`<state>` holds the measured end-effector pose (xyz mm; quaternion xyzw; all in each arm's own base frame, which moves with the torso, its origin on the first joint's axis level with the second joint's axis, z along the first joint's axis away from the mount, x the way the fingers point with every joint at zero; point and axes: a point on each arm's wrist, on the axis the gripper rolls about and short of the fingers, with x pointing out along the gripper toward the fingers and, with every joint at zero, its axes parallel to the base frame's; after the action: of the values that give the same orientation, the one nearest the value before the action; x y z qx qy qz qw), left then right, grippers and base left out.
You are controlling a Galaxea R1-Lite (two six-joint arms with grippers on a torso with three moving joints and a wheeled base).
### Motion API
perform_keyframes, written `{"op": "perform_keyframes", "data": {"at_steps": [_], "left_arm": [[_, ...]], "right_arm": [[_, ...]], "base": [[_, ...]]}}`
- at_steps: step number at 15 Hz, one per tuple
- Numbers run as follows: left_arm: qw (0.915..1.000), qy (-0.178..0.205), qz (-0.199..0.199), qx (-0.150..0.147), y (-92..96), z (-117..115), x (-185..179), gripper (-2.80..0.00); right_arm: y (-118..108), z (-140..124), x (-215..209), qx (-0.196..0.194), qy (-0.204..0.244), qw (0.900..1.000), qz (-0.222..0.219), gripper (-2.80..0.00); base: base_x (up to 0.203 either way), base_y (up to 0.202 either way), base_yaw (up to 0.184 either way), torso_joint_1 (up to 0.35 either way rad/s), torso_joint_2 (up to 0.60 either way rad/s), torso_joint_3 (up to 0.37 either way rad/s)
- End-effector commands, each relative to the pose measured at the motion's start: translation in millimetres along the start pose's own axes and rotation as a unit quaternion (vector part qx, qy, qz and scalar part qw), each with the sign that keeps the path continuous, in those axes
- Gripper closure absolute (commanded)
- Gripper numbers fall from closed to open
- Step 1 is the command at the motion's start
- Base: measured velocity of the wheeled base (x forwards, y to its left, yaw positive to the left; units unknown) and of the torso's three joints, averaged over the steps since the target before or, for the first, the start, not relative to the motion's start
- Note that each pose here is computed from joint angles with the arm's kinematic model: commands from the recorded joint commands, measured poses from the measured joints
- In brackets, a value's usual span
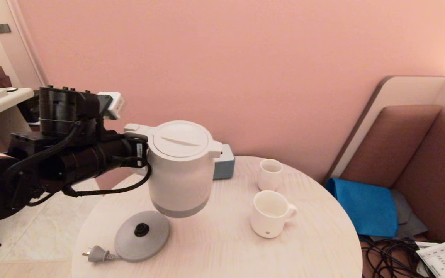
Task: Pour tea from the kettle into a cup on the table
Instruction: Pour water into the cup
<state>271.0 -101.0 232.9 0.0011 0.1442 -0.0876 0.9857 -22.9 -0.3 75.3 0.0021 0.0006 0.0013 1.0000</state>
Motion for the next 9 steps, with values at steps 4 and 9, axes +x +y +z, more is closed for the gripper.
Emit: {"op": "perform_keyframes", "data": {"at_steps": [4,9], "left_arm": [[0.9991,-0.006,-0.004,0.042,-25.0,7.8,27.4,0.00],[0.9976,0.006,0.008,0.068,-33.0,6.1,46.9,0.00]], "right_arm": [[0.0,-0.1,0.1,0.000,0.001,1.000,0.000,0.00],[0.0,-0.1,0.1,0.000,0.001,1.000,0.000,0.00]], "base": [[0.000,0.000,0.000,0.000,0.00,0.000],[0.000,0.000,0.000,0.000,0.00,0.000]]}}
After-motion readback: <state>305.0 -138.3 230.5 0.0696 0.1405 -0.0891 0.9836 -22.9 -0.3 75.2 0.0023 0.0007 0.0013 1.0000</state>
